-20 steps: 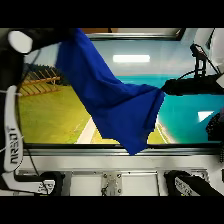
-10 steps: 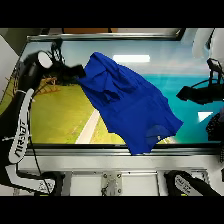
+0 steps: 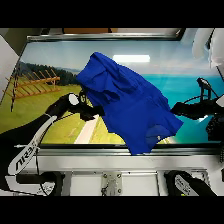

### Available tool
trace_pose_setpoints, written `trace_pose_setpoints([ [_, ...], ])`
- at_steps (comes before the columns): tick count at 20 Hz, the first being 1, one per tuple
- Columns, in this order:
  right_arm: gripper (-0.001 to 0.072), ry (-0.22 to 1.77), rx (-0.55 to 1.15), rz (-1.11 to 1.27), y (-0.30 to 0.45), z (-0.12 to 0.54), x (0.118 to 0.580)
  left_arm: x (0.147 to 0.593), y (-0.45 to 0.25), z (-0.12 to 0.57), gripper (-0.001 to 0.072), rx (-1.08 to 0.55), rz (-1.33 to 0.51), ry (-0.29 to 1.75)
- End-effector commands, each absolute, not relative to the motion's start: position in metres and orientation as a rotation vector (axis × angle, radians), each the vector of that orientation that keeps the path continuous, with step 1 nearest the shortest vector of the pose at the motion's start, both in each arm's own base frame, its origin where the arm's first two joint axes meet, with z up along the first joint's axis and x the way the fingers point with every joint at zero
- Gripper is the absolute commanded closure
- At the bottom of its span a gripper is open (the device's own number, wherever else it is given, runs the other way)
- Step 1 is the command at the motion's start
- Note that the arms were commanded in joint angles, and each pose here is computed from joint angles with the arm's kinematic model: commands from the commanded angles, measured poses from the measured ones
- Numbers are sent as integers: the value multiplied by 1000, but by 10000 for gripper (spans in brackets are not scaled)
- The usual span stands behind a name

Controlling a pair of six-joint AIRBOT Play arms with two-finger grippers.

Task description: Fold the clothes and pants, and hang the long-sleeved shirts on hangers.

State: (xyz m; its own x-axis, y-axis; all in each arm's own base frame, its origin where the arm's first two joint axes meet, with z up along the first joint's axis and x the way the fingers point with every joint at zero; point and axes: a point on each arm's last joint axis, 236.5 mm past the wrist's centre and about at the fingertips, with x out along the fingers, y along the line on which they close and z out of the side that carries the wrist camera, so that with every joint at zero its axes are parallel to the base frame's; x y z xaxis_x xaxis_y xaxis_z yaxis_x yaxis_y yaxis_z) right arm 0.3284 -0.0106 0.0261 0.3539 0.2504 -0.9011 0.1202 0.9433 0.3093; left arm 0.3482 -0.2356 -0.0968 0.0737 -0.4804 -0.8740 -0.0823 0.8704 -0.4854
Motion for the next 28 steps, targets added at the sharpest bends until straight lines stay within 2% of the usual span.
trace_pose_setpoints([
  [1, 105, 1209, 383, 104, -3, 26, 328, 344, -275, -110, 19, -467, -367, 1502],
  [2, 105, 1209, 383, 104, -4, 26, 328, 348, -283, -112, 20, -457, -381, 1502],
  [3, 104, 1209, 382, 104, -4, 26, 328, 354, -290, -112, 101, -452, -392, 1496],
  [4, 105, 1209, 382, 104, -4, 26, 328, 361, -293, -111, 401, -442, -399, 1485],
  [5, 105, 1208, 382, 104, -4, 26, 328, 371, -291, -108, 670, -421, -401, 1460],
  [6, 105, 1205, 378, 106, -4, 27, 328, 383, -285, -103, 697, -395, -398, 1430],
  [11, 105, 1173, 325, 135, -3, 37, 327, 470, -184, -37, 698, -268, -278, 1287],
  [15, 105, 1167, 321, 138, -2, 39, 326, 513, -107, 8, 689, -305, -163, 1183],
  [17, 105, 1167, 320, 138, -2, 40, 326, 513, -88, 14, 102, -323, -135, 1195],
  [21, 117, 1174, 245, 222, 20, 43, 322, 491, -85, 22, 103, -331, -122, 1149],
  [24, 126, 1223, 152, 333, 65, 42, 307, 449, -109, 19, 102, -307, -161, 1125],
  [28, 126, 1319, -35, 323, 116, 27, 277, 391, -123, 7, 102, -210, -198, 1160],
])
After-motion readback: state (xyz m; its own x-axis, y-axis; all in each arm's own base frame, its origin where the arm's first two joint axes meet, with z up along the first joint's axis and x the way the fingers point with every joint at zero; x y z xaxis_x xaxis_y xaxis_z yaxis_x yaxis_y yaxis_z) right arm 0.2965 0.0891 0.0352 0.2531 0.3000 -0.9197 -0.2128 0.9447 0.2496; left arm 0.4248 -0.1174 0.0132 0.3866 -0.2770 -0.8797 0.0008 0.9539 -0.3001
